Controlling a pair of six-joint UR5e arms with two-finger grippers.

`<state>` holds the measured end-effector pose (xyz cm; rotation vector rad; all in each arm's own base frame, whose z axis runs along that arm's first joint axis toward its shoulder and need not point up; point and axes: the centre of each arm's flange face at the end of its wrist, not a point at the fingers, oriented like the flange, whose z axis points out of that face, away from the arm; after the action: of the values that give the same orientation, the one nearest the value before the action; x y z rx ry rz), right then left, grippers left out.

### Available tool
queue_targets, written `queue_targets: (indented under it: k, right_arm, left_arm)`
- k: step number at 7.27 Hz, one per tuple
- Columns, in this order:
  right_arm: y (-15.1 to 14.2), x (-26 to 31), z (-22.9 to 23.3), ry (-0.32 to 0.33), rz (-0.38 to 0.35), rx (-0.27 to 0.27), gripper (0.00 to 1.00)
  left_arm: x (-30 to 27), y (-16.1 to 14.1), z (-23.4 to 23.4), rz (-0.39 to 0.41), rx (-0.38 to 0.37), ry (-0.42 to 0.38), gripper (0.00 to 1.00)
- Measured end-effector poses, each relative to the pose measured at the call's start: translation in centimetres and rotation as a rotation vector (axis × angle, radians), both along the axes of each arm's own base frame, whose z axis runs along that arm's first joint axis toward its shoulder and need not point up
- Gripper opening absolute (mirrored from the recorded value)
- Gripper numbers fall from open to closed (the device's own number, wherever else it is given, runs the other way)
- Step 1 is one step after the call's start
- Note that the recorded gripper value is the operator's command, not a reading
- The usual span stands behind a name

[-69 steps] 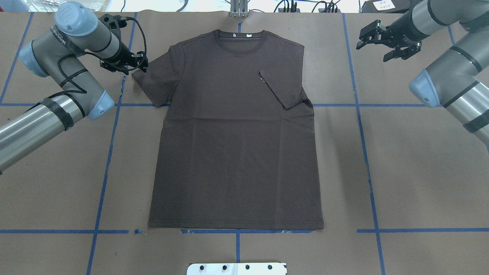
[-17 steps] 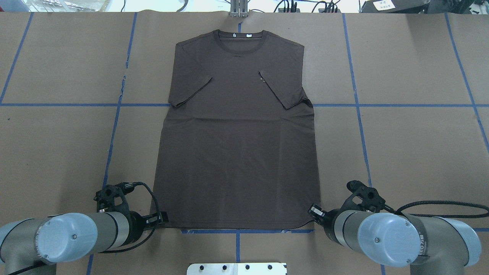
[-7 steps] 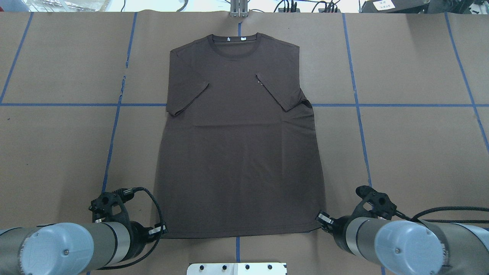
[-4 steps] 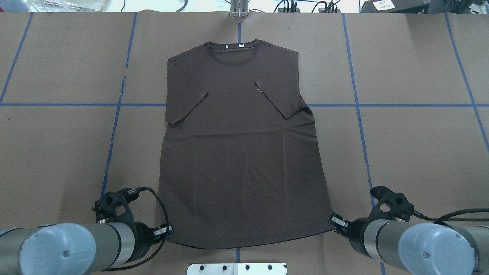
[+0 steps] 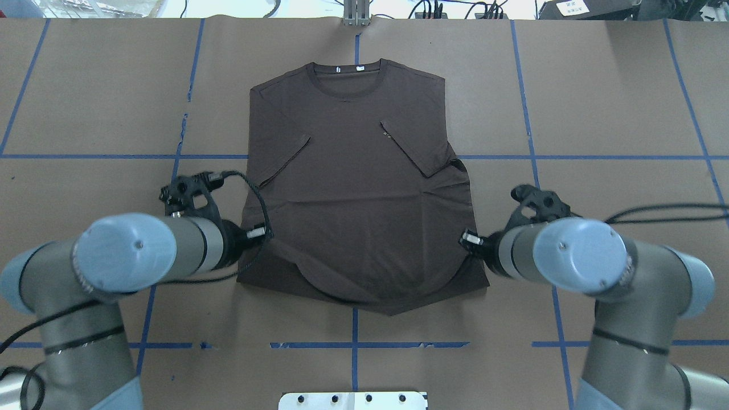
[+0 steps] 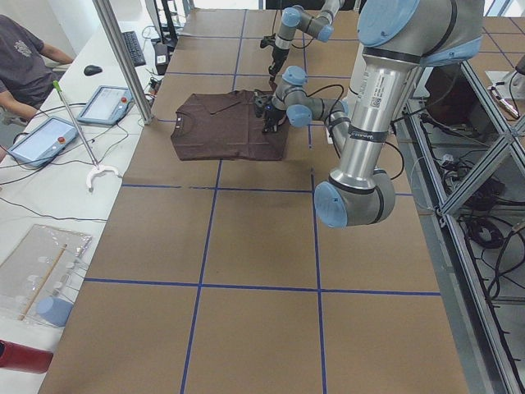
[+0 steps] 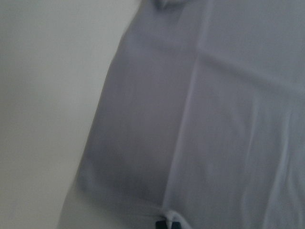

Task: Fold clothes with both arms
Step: 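Lift the hem with both grippers and fold it toward the collar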

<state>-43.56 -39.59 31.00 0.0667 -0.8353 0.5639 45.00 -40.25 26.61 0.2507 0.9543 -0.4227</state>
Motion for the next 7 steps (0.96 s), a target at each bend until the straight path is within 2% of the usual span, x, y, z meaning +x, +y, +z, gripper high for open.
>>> queue_targets:
  k: [2,3,5,7]
  right_arm:
    - [-11.2,-1.0,0.2,0.075,0.017,0.008,0.00]
    - [-15.9,-1.2,0.2,0.109,0.020,0.005,0.00]
    - [-22.5,-2.2,0.5,0.159,0.019,0.003,0.00]
    - [-26.7,-3.3,0.9,0.158,0.026,0.024,0.00]
  left_arm:
    - [0.1,-8.7,3.2,-0.049,0.058,-0.047,0.00]
    - [-0.3,-12.3,4.8,-0.072,0.091,-0.056,0.00]
    - [-0.6,-17.8,5.9,-0.097,0.136,-0.089,0.00]
    - [1.0,-21.0,8.1,-0.111,0.154,-0.089,0.00]
